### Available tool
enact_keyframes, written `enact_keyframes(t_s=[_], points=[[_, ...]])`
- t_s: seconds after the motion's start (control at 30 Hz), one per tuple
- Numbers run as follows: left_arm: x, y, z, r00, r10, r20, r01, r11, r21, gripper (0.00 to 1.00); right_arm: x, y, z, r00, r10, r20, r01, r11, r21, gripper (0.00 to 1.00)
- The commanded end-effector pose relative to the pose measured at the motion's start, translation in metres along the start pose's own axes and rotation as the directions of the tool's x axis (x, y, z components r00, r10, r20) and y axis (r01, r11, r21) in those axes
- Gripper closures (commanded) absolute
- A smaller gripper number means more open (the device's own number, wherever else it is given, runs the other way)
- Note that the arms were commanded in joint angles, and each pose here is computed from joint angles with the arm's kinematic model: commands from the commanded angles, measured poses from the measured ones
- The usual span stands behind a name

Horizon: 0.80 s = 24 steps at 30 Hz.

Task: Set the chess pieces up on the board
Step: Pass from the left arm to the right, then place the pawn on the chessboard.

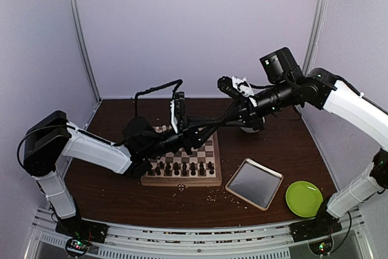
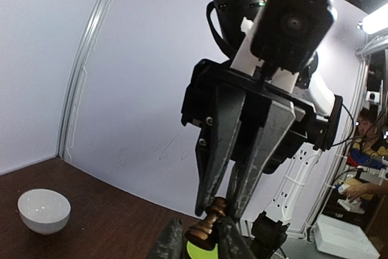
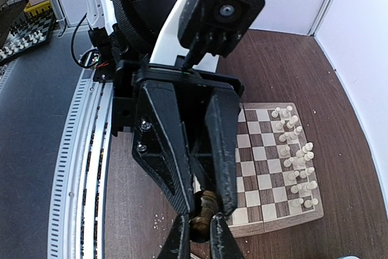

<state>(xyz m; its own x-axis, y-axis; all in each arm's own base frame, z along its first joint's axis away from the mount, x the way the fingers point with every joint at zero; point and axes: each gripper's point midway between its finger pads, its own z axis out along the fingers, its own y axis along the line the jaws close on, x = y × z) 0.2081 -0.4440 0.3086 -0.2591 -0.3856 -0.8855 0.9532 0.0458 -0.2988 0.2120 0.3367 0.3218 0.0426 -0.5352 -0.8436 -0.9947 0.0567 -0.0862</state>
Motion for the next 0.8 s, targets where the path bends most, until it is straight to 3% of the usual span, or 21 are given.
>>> enact_keyframes(t_s=[0.0,0.03,0.1,0.13,0.3,0.4,0.57,0.63,0.77], points=[[-0.012,0.005,-0.004,0.999,0.01,0.049,-0.008,0.999,-0.031,0.68,-0.013,-0.005,0.002,1.0,-0.014,0.024,0.013,1.0,0.021,0.95],[-0.013,0.011,-0.01,0.999,0.008,0.044,-0.005,0.998,-0.062,0.61,-0.011,-0.008,0.002,1.0,-0.014,0.011,0.014,0.999,0.035,0.96],[-0.014,0.025,-0.025,1.0,0.016,0.012,-0.014,0.99,-0.143,0.34,-0.005,-0.014,0.005,0.999,-0.028,-0.029,0.029,0.998,0.059,0.96],[-0.015,0.033,-0.036,0.999,0.028,-0.017,-0.03,0.981,-0.191,0.26,-0.002,-0.017,0.007,0.998,-0.037,-0.053,0.041,0.997,0.063,0.96],[-0.02,0.052,-0.088,0.973,0.122,-0.194,-0.196,0.881,-0.43,0.17,0.02,-0.027,0.038,0.986,0.006,-0.17,-0.002,1.0,0.025,0.96],[-0.027,0.07,-0.129,0.957,0.117,-0.264,-0.258,0.757,-0.6,0.04,0.036,-0.033,0.068,0.969,0.021,-0.246,-0.019,1.0,0.011,0.96],[-0.042,0.082,-0.185,0.945,0.103,-0.311,-0.31,0.588,-0.747,0.02,0.074,-0.05,0.127,0.897,0.074,-0.435,-0.077,0.997,0.012,0.97],[-0.037,0.083,-0.194,0.936,0.083,-0.341,-0.325,0.572,-0.753,0.02,0.088,-0.057,0.144,0.858,0.106,-0.502,-0.112,0.994,0.018,0.97],[-0.03,0.078,-0.197,0.939,0.053,-0.34,-0.302,0.599,-0.742,0.02,0.114,-0.072,0.167,0.797,0.132,-0.59,-0.122,0.991,0.058,0.97]])
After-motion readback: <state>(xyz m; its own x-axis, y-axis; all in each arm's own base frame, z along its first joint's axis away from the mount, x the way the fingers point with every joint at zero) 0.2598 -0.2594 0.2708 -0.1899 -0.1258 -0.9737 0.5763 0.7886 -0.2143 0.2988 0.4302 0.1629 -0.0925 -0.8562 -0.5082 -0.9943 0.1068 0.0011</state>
